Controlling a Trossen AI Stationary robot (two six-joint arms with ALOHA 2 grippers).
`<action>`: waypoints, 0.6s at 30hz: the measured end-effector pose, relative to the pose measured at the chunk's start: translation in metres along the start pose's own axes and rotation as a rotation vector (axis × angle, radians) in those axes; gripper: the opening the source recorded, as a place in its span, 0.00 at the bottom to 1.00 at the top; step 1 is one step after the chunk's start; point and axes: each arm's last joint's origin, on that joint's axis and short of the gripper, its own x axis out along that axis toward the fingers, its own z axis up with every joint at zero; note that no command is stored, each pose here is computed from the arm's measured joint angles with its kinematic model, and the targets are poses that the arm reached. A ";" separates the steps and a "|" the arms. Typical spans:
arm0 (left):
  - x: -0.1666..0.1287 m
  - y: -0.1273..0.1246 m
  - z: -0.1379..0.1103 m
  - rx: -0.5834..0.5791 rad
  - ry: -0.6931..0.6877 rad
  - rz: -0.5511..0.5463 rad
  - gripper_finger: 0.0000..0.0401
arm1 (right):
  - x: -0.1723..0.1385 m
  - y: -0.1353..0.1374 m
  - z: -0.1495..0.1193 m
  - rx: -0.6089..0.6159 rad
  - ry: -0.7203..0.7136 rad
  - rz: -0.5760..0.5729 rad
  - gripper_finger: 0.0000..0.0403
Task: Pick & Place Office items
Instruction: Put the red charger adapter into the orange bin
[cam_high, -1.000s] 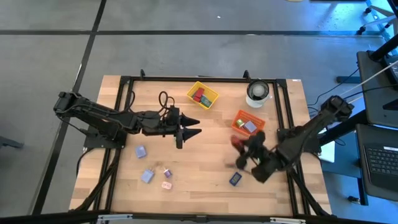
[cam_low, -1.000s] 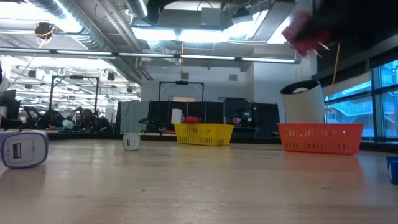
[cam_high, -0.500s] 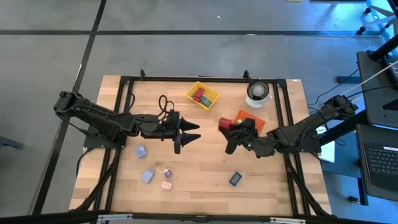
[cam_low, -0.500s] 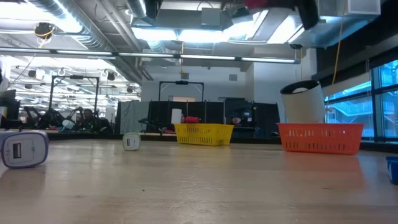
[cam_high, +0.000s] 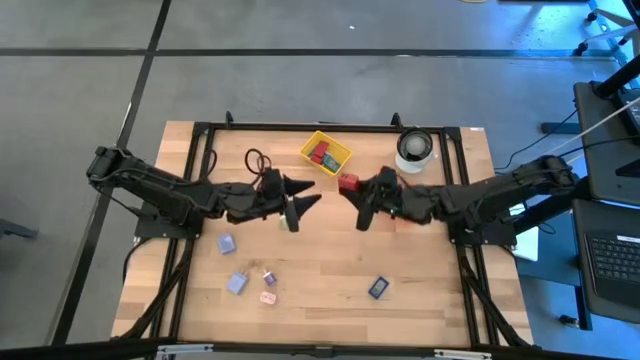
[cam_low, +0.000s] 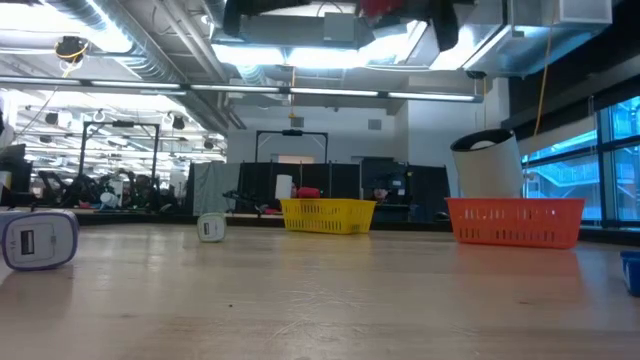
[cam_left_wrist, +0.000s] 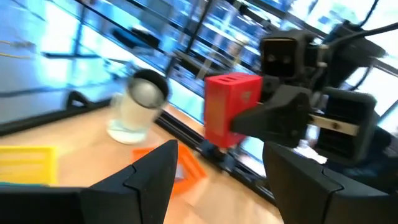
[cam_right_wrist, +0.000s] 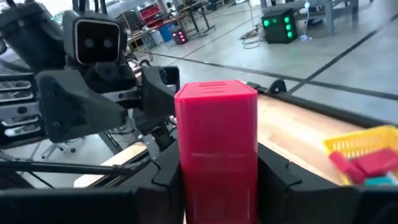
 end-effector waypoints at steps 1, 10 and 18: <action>0.001 0.002 0.001 0.000 -0.012 0.021 0.58 | 0.002 -0.004 0.004 -0.009 -0.002 0.003 0.31; 0.011 0.018 0.010 -0.012 -0.056 0.100 0.58 | 0.016 -0.039 0.024 -0.102 0.036 -0.014 0.31; 0.015 0.025 0.014 -0.014 -0.067 0.121 0.58 | 0.018 -0.072 0.009 -0.151 0.261 -0.206 0.31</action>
